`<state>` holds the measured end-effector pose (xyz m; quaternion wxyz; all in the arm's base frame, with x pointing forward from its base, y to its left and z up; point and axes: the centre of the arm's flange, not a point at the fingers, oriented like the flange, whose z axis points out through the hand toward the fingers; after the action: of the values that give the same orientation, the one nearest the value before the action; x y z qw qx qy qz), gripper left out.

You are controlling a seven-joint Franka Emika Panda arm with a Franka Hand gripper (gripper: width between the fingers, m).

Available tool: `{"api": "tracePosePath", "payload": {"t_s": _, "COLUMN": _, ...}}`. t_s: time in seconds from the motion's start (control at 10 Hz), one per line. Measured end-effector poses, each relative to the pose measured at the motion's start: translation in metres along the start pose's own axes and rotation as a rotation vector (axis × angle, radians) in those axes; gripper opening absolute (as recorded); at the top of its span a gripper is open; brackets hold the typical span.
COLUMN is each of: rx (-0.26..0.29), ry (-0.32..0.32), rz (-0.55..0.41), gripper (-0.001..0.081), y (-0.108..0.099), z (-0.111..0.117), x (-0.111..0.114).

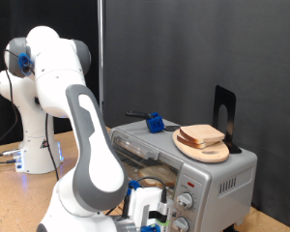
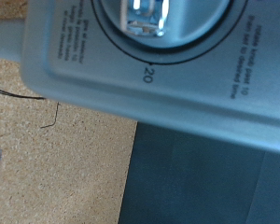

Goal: Make a piece of toast with the oven

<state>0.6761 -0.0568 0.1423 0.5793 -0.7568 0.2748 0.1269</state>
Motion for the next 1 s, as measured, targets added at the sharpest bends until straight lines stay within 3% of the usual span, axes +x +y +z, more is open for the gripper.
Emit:
{"api": "tracePosePath", "payload": {"t_s": 0.4, "rx": -0.010, "ry": 0.013, "rz": -0.001, "gripper": 0.0808, "y": -0.001, "z": 0.018, "x": -0.002}}
{"api": "tracePosePath", "payload": {"t_s": 0.9, "rx": -0.011, "ry": 0.019, "rz": 0.005, "gripper": 0.0789, "y": -0.001, "z": 0.018, "x": -0.005}}
{"api": "tracePosePath", "payload": {"t_s": 1.0, "rx": -0.009, "ry": 0.016, "rz": 0.007, "gripper": 0.0596, "y": -0.002, "z": 0.018, "x": -0.006}}
